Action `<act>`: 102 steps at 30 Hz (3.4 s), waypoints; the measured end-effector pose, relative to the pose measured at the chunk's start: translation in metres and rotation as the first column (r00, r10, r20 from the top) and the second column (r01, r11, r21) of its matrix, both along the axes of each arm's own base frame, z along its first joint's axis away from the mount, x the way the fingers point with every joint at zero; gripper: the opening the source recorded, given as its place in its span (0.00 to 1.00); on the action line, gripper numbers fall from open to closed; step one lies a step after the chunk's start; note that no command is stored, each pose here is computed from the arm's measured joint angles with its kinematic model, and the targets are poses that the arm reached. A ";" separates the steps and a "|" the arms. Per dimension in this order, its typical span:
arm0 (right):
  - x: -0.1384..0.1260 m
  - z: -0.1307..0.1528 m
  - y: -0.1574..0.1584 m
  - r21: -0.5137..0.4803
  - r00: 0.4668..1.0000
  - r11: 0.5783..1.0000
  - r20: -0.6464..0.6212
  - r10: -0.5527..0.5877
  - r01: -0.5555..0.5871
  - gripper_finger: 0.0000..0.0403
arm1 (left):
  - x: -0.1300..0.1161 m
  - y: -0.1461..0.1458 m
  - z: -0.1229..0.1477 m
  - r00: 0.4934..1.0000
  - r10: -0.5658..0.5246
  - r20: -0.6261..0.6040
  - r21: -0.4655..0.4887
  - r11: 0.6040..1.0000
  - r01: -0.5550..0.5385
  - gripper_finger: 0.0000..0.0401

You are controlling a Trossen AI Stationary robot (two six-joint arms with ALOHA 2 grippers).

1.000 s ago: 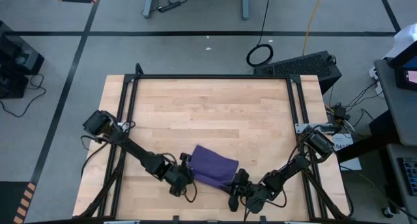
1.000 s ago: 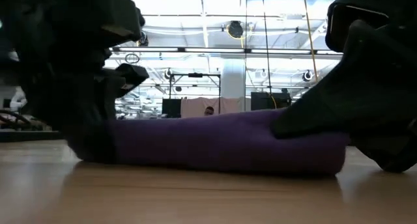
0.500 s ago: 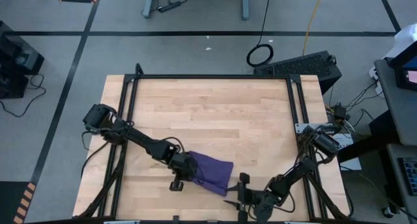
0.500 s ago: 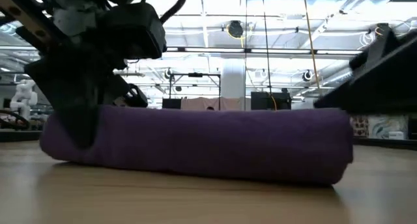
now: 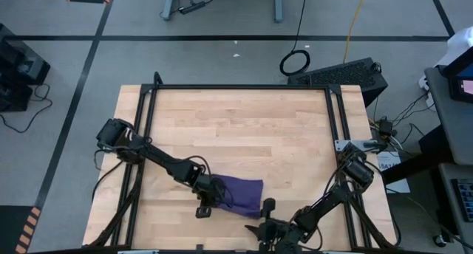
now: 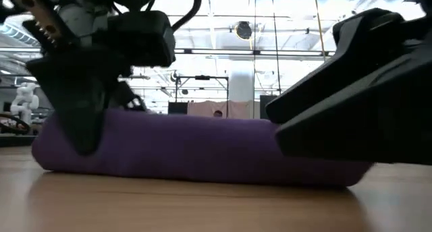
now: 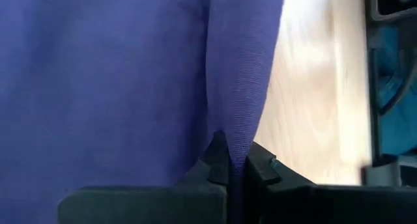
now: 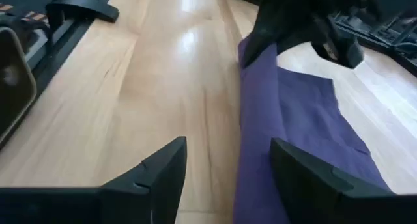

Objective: Roll towel
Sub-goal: Roll the purple towel

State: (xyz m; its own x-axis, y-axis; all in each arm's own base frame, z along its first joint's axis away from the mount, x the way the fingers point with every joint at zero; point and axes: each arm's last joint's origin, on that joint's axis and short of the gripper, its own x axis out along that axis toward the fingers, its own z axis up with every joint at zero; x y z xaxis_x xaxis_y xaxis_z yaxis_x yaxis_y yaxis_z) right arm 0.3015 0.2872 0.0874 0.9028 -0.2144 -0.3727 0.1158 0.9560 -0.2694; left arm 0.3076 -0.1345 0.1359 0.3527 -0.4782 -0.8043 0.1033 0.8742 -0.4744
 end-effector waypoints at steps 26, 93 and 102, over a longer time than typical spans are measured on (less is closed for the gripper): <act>0.016 -0.012 -0.034 0.266 0.977 0.946 -0.152 -0.148 0.184 0.19 | 0.001 -0.002 -0.009 0.999 0.038 -0.003 0.050 0.998 -0.038 0.08; 0.007 0.037 -0.026 0.432 0.985 0.899 -0.175 0.004 0.073 0.41 | -0.060 -0.102 -0.017 0.929 -0.038 0.368 0.488 0.858 -0.158 0.04; -0.008 0.035 0.011 0.118 0.992 0.985 0.018 0.128 -0.129 0.52 | -0.044 -0.082 0.001 0.958 0.029 0.285 0.329 0.936 -0.126 0.04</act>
State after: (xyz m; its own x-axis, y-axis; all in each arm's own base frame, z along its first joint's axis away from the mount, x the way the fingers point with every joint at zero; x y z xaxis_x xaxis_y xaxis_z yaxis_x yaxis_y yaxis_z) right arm 0.2938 0.2980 0.1224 0.9240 -0.0511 -0.3791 -0.0081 0.9882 -0.1530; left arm 0.2636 -0.2165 0.1371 0.6054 -0.1550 -0.7807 0.1108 0.9877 -0.1101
